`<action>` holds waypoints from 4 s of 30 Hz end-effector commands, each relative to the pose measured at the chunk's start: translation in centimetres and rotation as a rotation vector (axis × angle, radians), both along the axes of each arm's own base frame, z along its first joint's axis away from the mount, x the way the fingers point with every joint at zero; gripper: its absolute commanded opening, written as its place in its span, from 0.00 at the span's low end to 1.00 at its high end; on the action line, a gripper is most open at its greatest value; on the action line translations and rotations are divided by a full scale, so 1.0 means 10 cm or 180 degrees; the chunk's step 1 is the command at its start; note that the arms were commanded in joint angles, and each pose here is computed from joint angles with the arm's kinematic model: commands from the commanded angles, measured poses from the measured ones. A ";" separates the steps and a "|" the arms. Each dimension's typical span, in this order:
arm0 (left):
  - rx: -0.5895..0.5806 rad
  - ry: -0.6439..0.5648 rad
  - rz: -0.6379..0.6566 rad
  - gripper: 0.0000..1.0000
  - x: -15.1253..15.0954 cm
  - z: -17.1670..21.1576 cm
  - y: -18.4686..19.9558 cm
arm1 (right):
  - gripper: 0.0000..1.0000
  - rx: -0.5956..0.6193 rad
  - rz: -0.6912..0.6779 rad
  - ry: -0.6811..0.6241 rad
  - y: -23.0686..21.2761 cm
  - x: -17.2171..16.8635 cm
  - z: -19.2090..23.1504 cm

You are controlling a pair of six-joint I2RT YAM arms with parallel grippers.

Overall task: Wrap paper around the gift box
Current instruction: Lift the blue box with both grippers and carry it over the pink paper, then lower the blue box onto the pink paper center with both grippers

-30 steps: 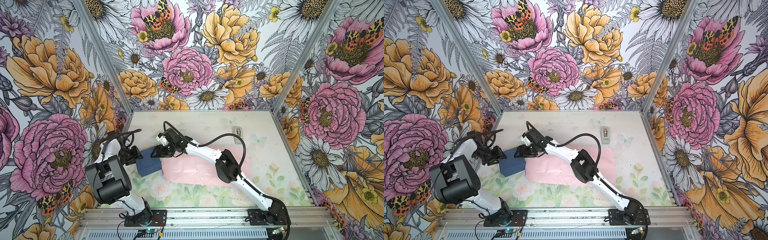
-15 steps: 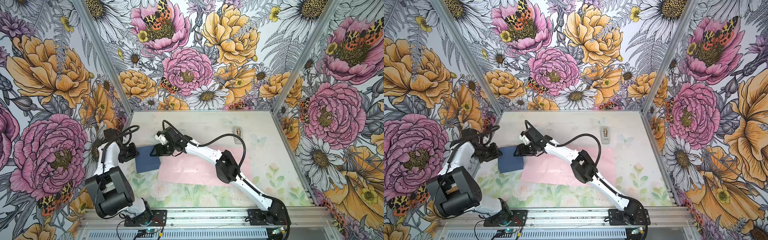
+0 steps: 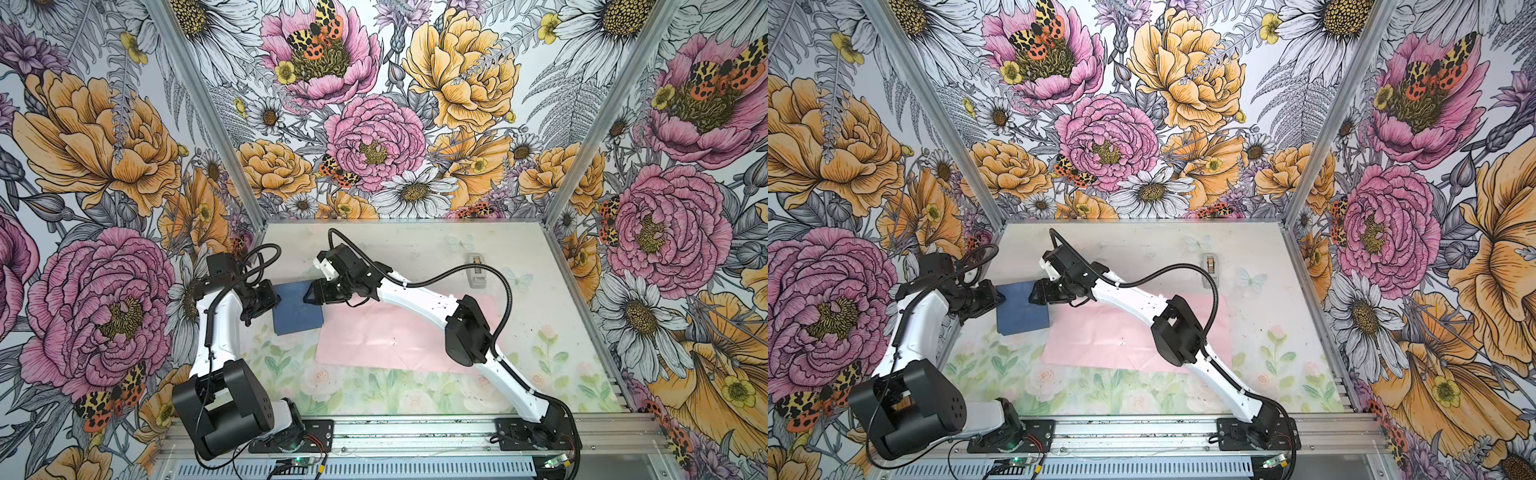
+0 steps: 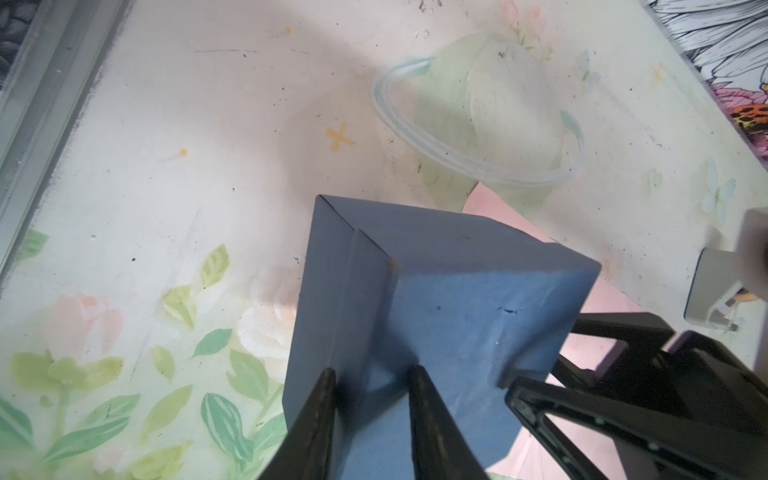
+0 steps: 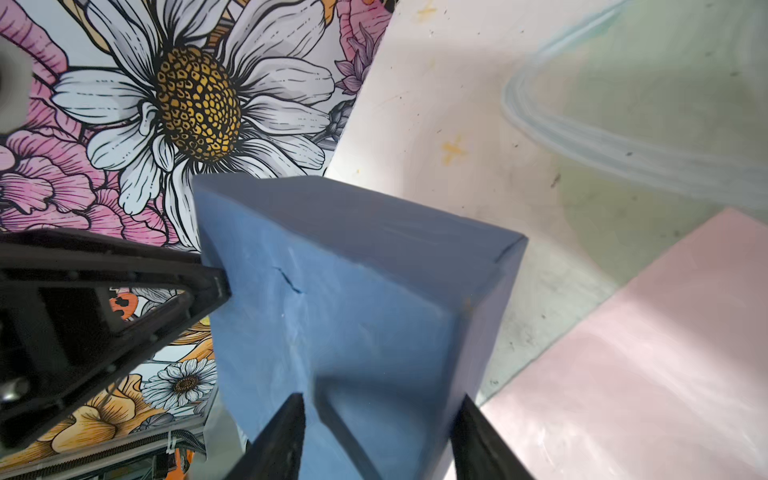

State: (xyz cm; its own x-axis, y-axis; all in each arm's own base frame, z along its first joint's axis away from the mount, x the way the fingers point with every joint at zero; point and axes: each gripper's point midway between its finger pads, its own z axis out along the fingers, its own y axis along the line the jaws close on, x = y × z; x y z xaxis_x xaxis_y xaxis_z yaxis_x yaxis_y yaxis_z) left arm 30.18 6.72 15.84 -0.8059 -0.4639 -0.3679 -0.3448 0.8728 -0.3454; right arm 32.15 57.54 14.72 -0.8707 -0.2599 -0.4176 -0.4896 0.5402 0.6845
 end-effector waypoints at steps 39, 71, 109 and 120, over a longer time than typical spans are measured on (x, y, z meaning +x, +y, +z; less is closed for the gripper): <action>-0.0652 0.0039 -0.1541 0.56 0.38 -0.47 -3.21 | 0.70 -0.0868 -0.1573 0.0044 -3.16 -0.46 -0.07; -0.1415 0.0035 -0.1613 0.52 0.04 -0.58 -3.53 | 0.62 -0.0644 -0.1529 0.0541 -3.26 -0.22 -0.51; -0.1274 0.0148 -0.1533 0.50 -0.12 -0.67 -3.49 | 0.55 -0.0693 -0.1702 0.0577 -3.41 -0.15 -0.71; -0.1278 0.0197 -0.1516 0.48 -0.22 -0.68 -3.45 | 0.52 -0.0645 -0.1620 0.0599 -3.38 -0.22 -0.69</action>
State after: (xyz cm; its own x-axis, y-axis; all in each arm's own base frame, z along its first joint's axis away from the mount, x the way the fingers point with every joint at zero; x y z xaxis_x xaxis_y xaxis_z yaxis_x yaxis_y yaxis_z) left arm 28.59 -27.90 9.46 -0.9708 -0.1427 -0.1926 0.0276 0.7316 -0.6811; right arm 30.49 23.43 7.70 -0.9584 0.1613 -0.2355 -0.0051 0.8153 0.5791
